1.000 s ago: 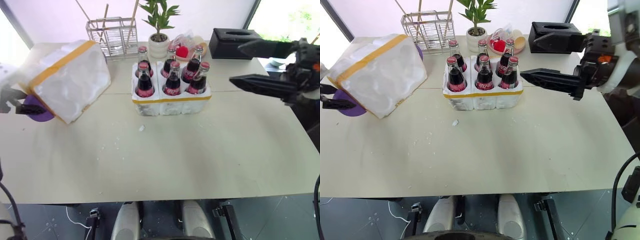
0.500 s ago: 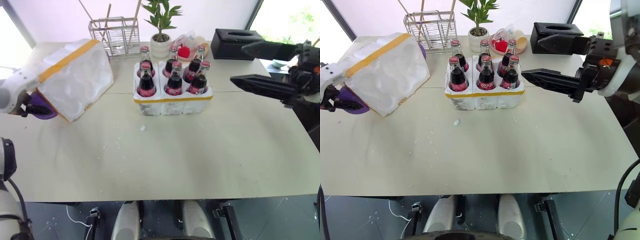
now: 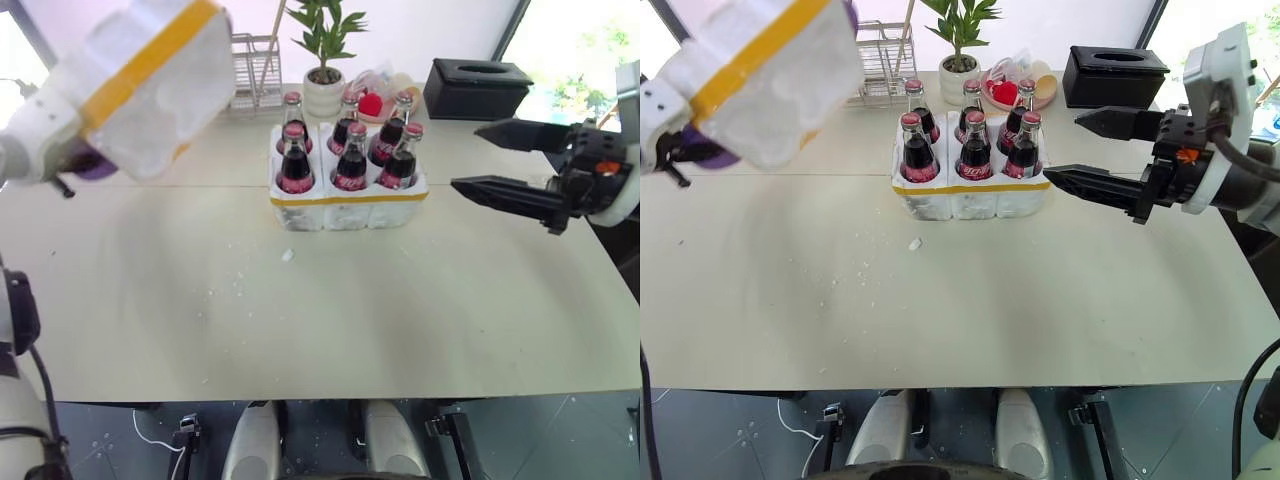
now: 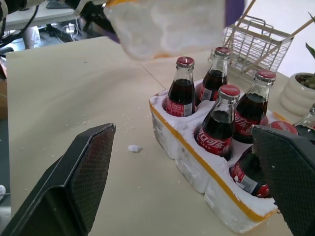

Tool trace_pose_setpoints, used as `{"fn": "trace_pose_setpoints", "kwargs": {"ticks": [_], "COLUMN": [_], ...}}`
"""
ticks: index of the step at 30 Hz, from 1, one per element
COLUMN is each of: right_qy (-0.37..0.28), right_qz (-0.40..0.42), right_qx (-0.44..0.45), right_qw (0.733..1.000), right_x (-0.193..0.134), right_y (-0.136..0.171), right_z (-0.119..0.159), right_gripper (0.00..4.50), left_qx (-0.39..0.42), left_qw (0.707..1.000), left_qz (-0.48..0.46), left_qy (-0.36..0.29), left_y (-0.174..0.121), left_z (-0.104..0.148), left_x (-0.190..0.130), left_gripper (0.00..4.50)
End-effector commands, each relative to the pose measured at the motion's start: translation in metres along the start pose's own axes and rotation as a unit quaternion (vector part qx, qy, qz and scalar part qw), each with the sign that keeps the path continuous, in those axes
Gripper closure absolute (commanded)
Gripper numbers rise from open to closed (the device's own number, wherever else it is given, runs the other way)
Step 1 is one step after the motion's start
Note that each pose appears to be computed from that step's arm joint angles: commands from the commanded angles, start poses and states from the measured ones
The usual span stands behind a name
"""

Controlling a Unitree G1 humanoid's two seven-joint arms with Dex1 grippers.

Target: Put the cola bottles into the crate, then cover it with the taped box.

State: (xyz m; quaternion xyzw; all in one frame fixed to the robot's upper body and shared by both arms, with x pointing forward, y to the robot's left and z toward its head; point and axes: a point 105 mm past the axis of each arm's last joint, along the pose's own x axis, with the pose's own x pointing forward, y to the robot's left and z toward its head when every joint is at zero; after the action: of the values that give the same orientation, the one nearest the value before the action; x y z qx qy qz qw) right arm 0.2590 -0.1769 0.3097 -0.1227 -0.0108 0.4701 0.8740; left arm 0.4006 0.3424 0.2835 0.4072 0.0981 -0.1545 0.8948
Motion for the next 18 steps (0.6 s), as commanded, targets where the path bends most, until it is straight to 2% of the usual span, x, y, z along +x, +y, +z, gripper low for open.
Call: {"fn": "trace_pose_setpoints", "kwargs": {"ticks": [1, 2, 4, 6, 10, 13, 16, 18], "right_qy": [-0.011, -0.012, -0.013, -0.015, -0.014, -0.018, -0.025, -0.031], "right_qz": [-0.008, -0.009, -0.013, -0.018, -0.027, -0.037, -0.048, -0.054], "right_qx": [-0.018, -0.015, -0.004, 0.006, 0.016, 0.023, 0.030, 0.033], "right_qw": [1.000, 1.000, 1.000, 1.000, 0.999, 0.999, 0.998, 0.998], "right_x": [-0.005, -0.005, -0.005, -0.006, -0.006, -0.008, -0.010, -0.011], "right_y": [0.004, 0.004, 0.004, 0.004, 0.005, 0.005, 0.004, 0.003], "right_z": [0.006, 0.005, 0.001, -0.003, -0.009, -0.010, -0.010, -0.009], "right_gripper": [0.00, 0.00, 0.00, 0.00, 0.00, 0.00, 0.00, 0.00], "left_qx": [0.079, 0.089, 0.149, 0.192, 0.269, 0.345, 0.447, 0.470], "left_qw": [0.985, 0.981, 0.963, 0.946, 0.922, 0.903, 0.865, 0.854], "left_qz": [0.084, 0.085, 0.085, 0.087, 0.101, 0.099, 0.120, 0.127], "left_qy": [-0.131, -0.149, -0.208, -0.245, -0.259, -0.236, -0.192, -0.186], "left_y": [0.023, 0.020, 0.002, -0.015, -0.043, -0.066, -0.080, -0.090], "left_z": [0.069, 0.079, 0.120, 0.150, 0.182, 0.190, 0.184, 0.184], "left_x": [-0.010, -0.009, -0.002, 0.002, 0.007, 0.013, 0.021, 0.026], "left_gripper": [3.84, 3.84, 3.84, 3.84, 3.84, 3.84, 3.84, 3.84]}}
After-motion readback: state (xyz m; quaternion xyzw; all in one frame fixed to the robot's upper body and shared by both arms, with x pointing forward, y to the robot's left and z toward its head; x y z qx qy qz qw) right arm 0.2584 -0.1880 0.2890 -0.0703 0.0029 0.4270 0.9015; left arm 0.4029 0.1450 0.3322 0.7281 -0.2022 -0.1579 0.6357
